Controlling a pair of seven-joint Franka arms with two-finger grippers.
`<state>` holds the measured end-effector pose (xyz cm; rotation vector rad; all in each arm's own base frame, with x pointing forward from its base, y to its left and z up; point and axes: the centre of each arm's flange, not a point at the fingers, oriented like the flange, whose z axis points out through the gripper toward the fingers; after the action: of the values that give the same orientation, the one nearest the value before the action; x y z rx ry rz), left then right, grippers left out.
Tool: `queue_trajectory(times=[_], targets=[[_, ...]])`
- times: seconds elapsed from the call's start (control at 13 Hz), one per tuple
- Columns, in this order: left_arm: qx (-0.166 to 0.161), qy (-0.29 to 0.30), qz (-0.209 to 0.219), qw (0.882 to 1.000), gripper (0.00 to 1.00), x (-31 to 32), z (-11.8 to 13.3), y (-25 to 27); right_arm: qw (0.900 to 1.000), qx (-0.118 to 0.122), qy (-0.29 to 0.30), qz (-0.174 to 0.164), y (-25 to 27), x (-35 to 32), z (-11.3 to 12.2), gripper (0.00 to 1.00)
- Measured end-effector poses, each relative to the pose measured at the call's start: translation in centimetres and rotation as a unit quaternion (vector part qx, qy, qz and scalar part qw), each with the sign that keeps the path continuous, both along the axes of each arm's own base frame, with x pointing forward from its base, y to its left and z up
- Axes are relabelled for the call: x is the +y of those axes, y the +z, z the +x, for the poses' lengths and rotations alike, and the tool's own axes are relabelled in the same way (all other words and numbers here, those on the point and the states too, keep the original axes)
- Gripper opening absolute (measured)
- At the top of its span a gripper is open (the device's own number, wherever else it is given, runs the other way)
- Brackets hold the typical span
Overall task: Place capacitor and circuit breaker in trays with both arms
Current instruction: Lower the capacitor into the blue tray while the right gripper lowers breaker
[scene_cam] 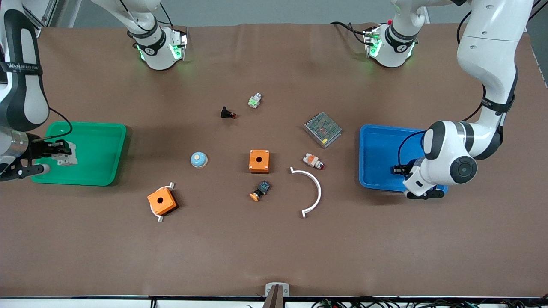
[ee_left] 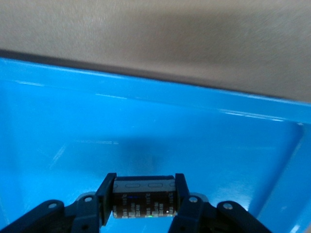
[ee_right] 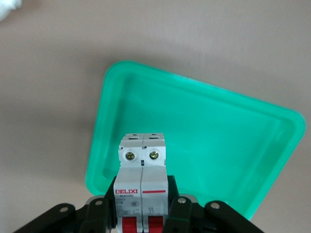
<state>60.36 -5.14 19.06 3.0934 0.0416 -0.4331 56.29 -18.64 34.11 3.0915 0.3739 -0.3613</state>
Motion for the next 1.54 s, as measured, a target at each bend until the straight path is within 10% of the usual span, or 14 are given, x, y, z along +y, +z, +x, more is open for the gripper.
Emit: queue_trajectory(times=[0.38,0.92,1.15,1.54], targets=[[-0.007,-0.011,-0.004,1.0,0.54,-1.1,-0.2,-0.1,1.0,-0.028,-0.003,0.003,-8.1,-2.0,-5.2,0.4],[-0.051,-0.013,-0.006,0.999,0.99,-1.4,1.4,4.3,0.999,-0.044,0.002,0.002,-10.4,-1.6,-6.3,0.4],[-0.099,-0.012,-0.005,0.995,1.0,-1.3,2.5,9.8,0.999,-0.045,0.006,0.002,-12.2,-1.4,-6.2,0.4],[-0.191,-0.008,-0.002,0.982,1.0,-0.8,2.7,21.5,0.999,-0.039,0.007,0.005,-12.4,-1.3,-5.9,0.71]])
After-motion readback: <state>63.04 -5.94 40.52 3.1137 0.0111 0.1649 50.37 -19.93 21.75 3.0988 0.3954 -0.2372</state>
